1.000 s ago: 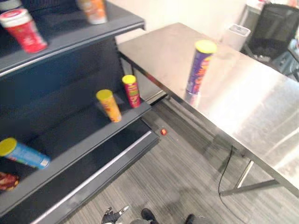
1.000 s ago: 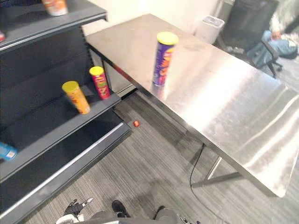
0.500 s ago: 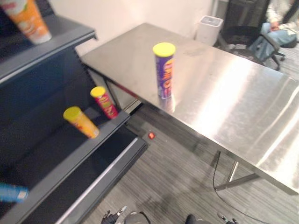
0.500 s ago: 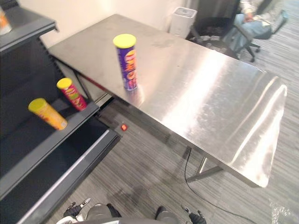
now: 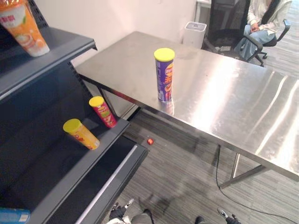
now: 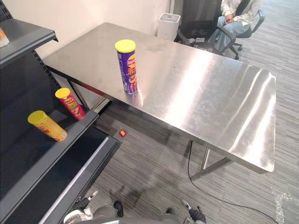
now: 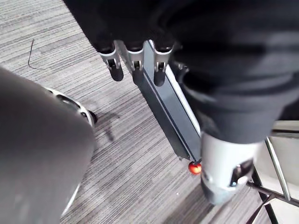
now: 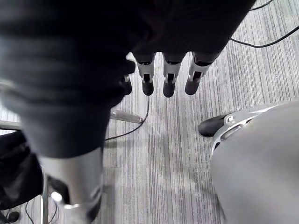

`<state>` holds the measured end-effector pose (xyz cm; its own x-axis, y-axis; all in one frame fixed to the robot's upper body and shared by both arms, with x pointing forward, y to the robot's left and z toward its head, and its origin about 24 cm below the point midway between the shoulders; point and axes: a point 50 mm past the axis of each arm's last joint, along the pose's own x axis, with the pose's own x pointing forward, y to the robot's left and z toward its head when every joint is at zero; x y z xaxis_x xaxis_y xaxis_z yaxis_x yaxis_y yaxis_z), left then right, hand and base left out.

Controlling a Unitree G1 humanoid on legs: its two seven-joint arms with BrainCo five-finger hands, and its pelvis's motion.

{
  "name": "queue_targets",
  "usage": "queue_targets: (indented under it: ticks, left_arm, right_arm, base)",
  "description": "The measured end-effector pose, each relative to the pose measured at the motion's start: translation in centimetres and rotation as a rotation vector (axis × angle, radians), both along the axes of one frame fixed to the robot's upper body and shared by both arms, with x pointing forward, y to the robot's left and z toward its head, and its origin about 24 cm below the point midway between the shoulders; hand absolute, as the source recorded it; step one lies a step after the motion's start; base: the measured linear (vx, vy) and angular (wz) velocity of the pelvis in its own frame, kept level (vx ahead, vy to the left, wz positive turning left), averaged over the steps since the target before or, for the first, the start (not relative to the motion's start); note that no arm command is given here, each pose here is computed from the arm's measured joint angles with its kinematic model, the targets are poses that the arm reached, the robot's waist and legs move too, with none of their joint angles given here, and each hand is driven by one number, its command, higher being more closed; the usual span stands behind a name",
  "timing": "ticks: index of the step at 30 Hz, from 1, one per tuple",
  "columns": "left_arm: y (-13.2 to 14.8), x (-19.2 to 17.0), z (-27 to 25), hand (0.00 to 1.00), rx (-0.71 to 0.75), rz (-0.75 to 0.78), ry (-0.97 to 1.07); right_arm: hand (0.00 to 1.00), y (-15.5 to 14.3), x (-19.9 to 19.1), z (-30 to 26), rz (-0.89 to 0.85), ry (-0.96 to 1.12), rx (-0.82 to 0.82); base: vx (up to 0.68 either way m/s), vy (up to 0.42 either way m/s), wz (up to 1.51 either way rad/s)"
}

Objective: Put the gum and the chips on the shelf.

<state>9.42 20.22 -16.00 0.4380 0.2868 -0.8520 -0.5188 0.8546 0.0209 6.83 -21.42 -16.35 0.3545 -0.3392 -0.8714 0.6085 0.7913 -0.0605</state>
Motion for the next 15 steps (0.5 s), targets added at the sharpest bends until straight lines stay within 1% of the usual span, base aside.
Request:
queue_targets:
  ticks: [2, 4, 6, 8, 10, 11, 12, 13, 14, 15]
  left_arm:
    - [0.0, -0.5, -0.2, 0.0, -0.002, 0.001, 0.019]
    - [0.2, -1.0, -0.3, 0.0, 0.002, -0.004, 0.041]
    - [0.2, -1.4, -0.5, 0.0, 0.006, -0.017, 0.061]
    - [0.5, -1.6, -0.5, 0.0, 0.01, -0.008, 0.068]
    - [0.9, -1.9, -0.5, 0.0, 0.017, 0.01, 0.073]
    - [1.0, -2.0, -0.5, 0.0, 0.017, 0.017, 0.076]
    - [1.3, -2.2, -0.5, 0.0, 0.02, 0.033, 0.081]
    - [1.5, -2.3, -0.5, 0.0, 0.023, 0.039, 0.083]
    - [1.8, -2.6, -0.4, 0.0, 0.031, 0.042, 0.091]
    - [2.0, -2.9, -0.5, 0.0, 0.035, 0.048, 0.099]
  right_arm:
    - [0.0, -0.2, -0.9, -0.1, -0.024, 0.019, -0.001]
    - [0.0, -0.6, -1.6, -0.2, -0.087, 0.025, 0.003]
    - [0.0, -1.4, -2.4, -0.2, -0.272, 0.017, 0.017]
    - [0.0, -2.1, -2.5, -0.1, -0.392, -0.004, 0.024]
    - [0.0, -4.3, -3.5, 0.4, -0.642, -0.055, 0.006]
    - [0.0, -5.2, -3.8, 0.6, -0.732, -0.076, -0.005]
    - [0.0, -7.2, -4.1, 1.3, -0.899, -0.129, -0.031]
    - [0.0, -8.2, -4.2, 1.7, -0.963, -0.157, -0.048]
    - [0.0, -10.2, -3.8, 2.6, -1.052, -0.219, -0.088]
    - [0.0, -11.8, -3.0, 3.6, -1.083, -0.27, -0.123]
  base:
    - [-0.05, 0.017, -0.2]
    - [0.0, 0.024, -0.24]
    - [0.01, 0.042, -0.45]
    - [0.05, 0.055, -0.33]
    - [0.1, 0.051, -0.24]
    - [0.14, 0.036, -0.15]
    - [0.12, 0.023, -0.1]
    - [0.12, 0.011, -0.2]
    - [0.09, 0.002, -0.25]
    - [0.12, -0.006, -0.28]
